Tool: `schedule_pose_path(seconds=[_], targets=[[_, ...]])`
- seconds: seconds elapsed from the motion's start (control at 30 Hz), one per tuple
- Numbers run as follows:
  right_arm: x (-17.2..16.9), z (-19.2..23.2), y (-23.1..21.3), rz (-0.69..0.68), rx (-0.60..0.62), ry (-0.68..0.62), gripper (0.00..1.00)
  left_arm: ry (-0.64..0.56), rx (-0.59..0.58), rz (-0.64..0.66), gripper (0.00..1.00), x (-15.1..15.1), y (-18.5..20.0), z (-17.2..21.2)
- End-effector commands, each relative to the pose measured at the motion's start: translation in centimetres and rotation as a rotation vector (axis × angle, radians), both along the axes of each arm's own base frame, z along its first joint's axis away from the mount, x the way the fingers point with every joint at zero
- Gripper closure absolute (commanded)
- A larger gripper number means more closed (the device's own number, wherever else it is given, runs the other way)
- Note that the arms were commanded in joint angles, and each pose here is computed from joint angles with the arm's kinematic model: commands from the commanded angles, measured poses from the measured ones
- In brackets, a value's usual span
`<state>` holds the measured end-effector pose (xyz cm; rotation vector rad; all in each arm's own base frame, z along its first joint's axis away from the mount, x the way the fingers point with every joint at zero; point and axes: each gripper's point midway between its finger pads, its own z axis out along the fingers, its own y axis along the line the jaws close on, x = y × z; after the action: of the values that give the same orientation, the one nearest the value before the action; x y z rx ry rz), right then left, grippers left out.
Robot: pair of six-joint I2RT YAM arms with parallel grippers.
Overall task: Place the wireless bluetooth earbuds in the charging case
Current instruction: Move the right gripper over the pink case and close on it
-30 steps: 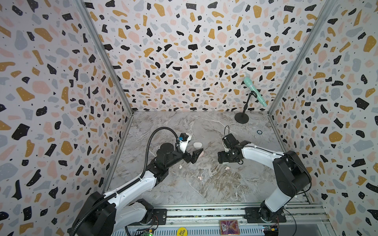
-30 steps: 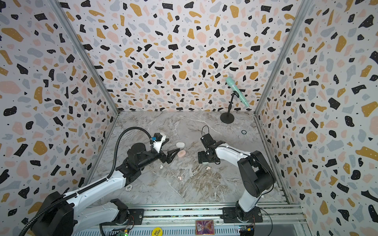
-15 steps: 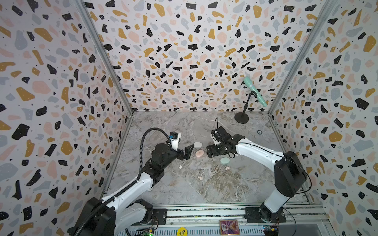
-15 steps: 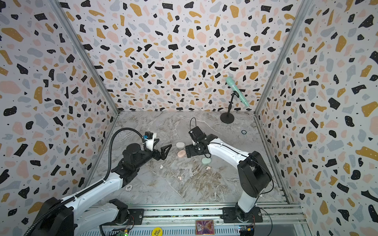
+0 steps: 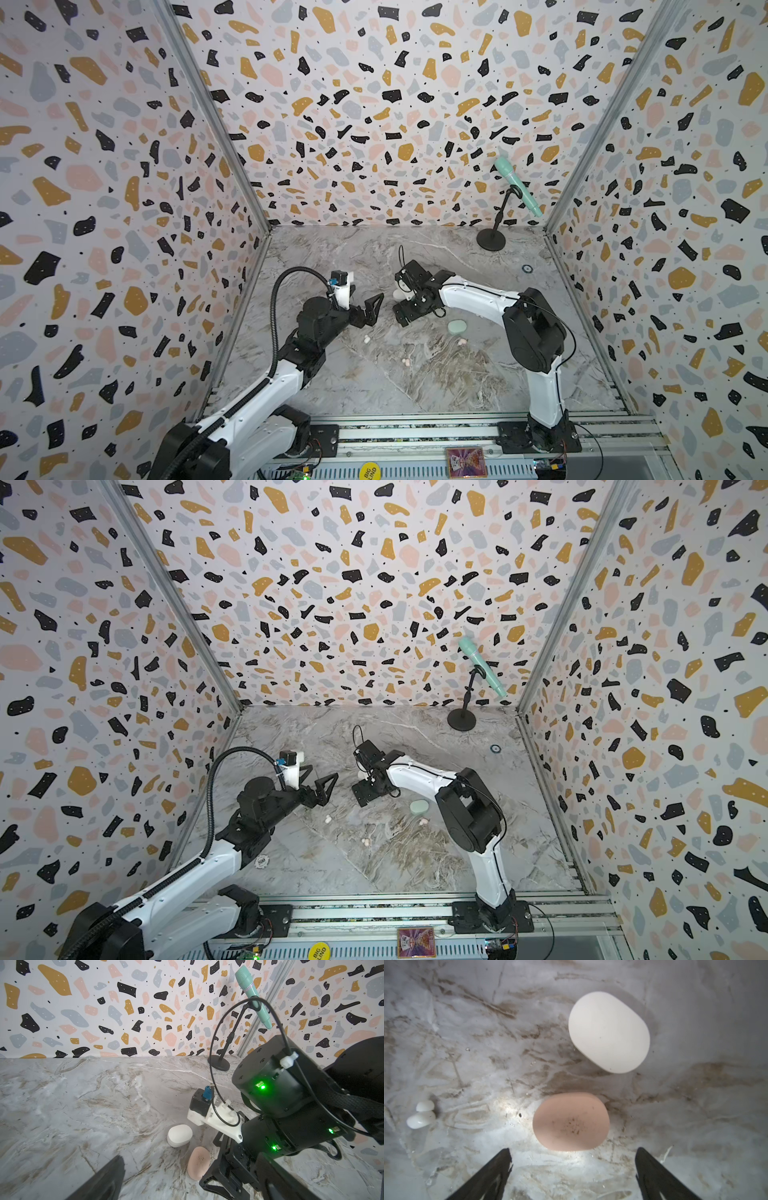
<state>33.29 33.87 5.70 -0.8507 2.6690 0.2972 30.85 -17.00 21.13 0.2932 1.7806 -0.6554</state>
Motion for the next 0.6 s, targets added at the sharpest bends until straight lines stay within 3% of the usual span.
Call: schedule_pose_path(seconds=[0.0,0.23,0.57], targets=[[0.3,0.6,0.4,0.041,-0.020,-0.010,0.05,-0.022,-0.026,-0.007,0.00,-0.3,0.1,0.7],[1.0,-0.7,1.6,0.068,-0.036,0.000,0.07,-0.022,-0.023,-0.004,0.00,-0.4,0.3,0.6],[1.4,-1.0,2.0,0.058,-0.029,-0.006,0.24,-0.021,-0.015,-0.008,0.00,-0.4,0.3,0.5]])
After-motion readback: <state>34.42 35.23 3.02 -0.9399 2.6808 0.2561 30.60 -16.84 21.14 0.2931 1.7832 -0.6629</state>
